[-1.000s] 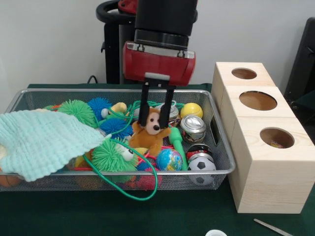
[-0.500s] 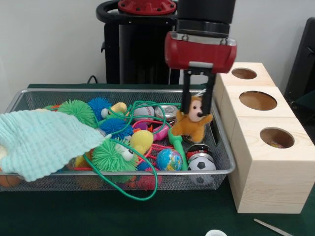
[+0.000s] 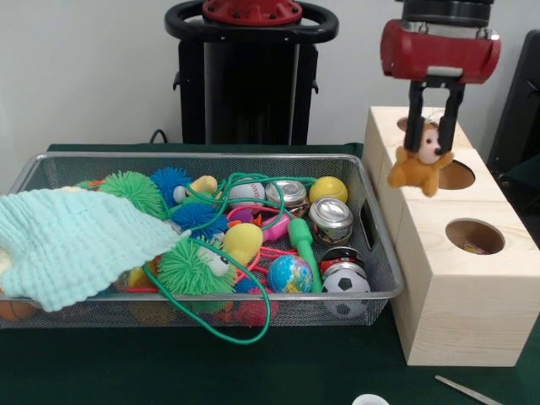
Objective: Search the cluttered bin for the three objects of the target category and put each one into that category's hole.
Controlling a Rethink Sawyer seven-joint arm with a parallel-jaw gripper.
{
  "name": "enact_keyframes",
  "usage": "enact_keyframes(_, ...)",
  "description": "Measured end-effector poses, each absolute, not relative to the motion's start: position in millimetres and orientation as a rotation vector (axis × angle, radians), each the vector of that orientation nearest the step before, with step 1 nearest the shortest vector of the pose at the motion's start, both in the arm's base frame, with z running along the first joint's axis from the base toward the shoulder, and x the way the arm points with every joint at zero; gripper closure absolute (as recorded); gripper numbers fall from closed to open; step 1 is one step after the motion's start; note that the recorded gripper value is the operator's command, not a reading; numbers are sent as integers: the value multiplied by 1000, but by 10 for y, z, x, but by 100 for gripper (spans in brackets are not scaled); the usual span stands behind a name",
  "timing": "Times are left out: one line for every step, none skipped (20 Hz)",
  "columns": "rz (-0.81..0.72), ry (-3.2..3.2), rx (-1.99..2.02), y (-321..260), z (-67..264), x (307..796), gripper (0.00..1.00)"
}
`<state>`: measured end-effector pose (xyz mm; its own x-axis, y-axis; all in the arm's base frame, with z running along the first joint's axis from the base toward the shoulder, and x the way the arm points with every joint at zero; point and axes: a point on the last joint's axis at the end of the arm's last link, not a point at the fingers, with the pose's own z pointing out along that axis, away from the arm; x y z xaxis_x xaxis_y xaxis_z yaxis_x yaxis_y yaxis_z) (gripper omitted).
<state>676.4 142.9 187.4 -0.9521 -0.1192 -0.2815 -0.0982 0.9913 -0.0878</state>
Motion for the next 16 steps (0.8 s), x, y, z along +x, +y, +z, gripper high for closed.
enact_keyframes(-105, 2848, -162, 1468, 1896, 6724, 100)
enact_keyframes(-105, 2852, -165, 1506, 1918, 6684, 100)
enact_keyframes(-105, 2855, -166, 1536, 1940, 6651, 100)
enact_keyframes(-102, 2860, -162, 1596, 2005, 6584, 100)
enact_keyframes(-100, 2861, -160, 1623, 2053, 6544, 100)
enact_keyframes(-88, 2867, -144, 1664, 2150, 6468, 100)
enact_keyframes(-76, 2871, -123, 1679, 2275, 6392, 100)
enact_keyframes(-71, 2873, -112, 1678, 2335, 6360, 100)
enact_keyframes(-61, 2876, -85, 1659, 2479, 6278, 100)
enact_keyframes(-57, 2878, -72, 1644, 2540, 6244, 100)
enact_keyframes(-50, 2880, -48, 1618, 2631, 6199, 100)
enact_keyframes(-44, 2880, -22, 1572, 2744, 6144, 100)
enact_keyframes(-39, 2881, 3, 1529, 2832, 6099, 100)
enact_keyframes(-38, 2876, 51, 1407, 3017, 6007, 100)
enact_keyframes(-38, 2875, 75, 1345, 3092, 5967, 100)
enact_keyframes(-39, 2872, 91, 1298, 3144, 5938, 100)
